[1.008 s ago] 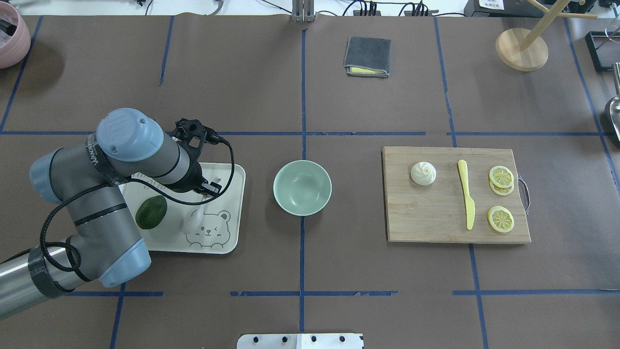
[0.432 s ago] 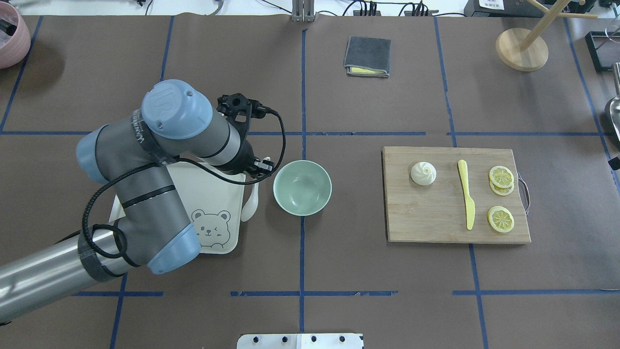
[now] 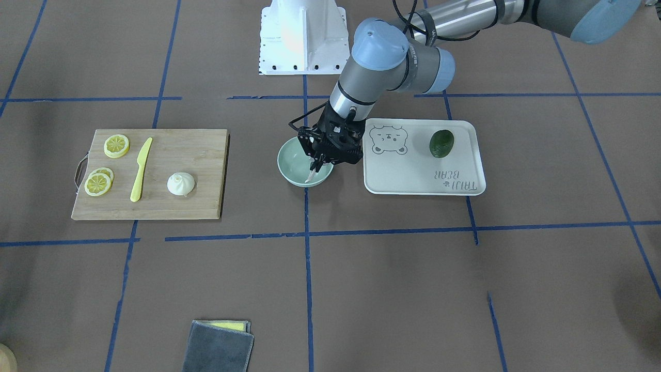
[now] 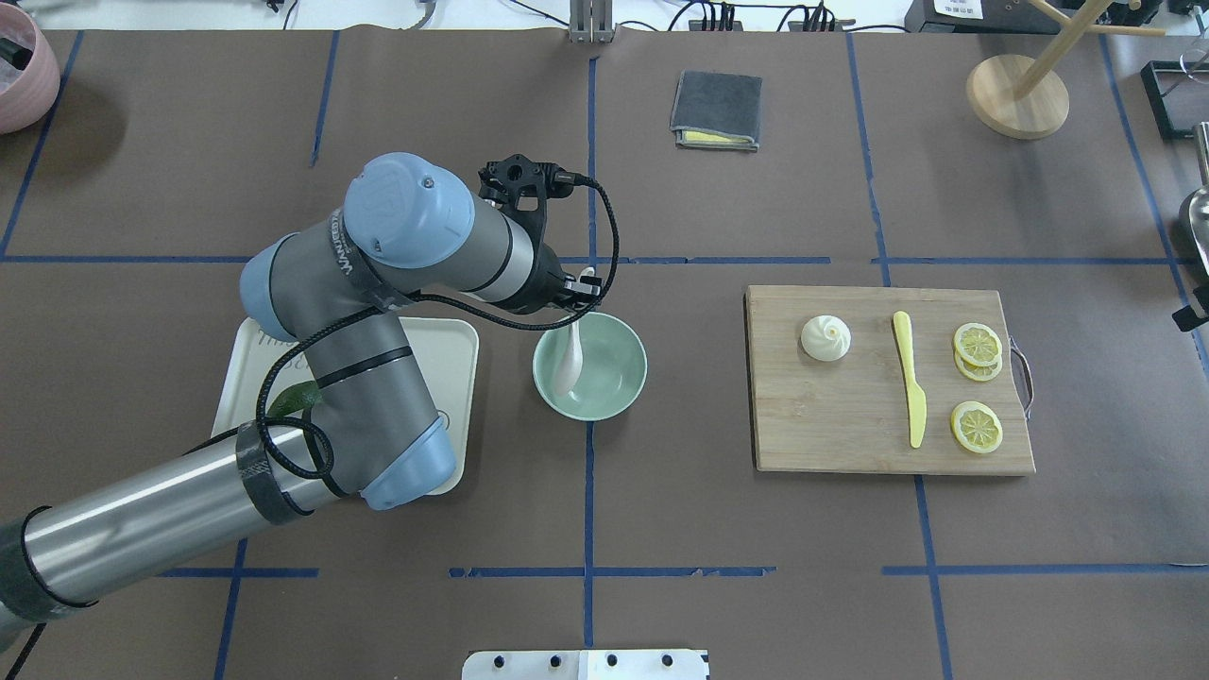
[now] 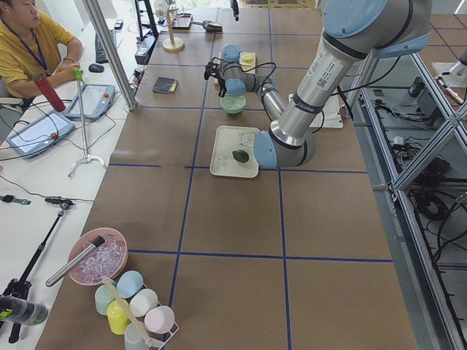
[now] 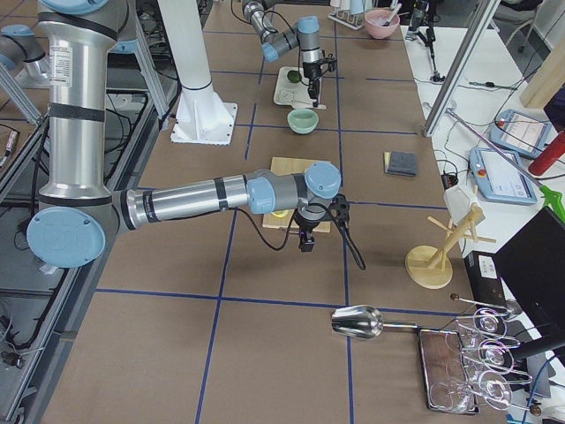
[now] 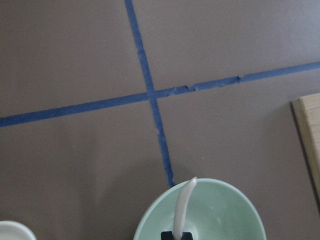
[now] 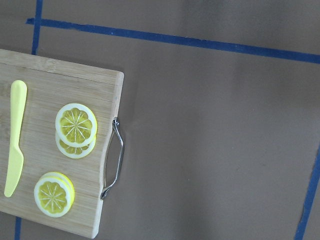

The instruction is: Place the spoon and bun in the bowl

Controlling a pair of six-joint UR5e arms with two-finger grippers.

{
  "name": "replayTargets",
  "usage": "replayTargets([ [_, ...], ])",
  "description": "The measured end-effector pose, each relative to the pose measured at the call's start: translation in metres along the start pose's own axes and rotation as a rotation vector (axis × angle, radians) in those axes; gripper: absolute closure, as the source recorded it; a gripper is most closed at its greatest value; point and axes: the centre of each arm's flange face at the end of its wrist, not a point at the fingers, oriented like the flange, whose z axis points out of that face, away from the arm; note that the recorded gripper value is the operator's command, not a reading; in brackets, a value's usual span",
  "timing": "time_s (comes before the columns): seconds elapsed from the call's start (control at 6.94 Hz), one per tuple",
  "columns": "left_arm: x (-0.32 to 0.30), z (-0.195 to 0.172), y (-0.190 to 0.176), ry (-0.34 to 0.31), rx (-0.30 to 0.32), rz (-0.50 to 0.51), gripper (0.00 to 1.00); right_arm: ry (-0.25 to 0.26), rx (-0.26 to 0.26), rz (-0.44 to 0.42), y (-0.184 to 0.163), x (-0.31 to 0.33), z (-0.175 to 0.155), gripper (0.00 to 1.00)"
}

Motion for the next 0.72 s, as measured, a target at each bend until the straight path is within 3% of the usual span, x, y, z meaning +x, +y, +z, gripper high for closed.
replayTargets([
  [0.14,0.003,0.007,0.001,0.006,0.021,0.000,0.04,-0.004,0.009,0.001,-0.002,-0.005,0.002,0.00],
  [0.72,-0.013,0.004,0.014,-0.015,0.097,-0.047,0.01,-0.074,0.077,0.094,-0.019,-0.095,0.040,0.00],
])
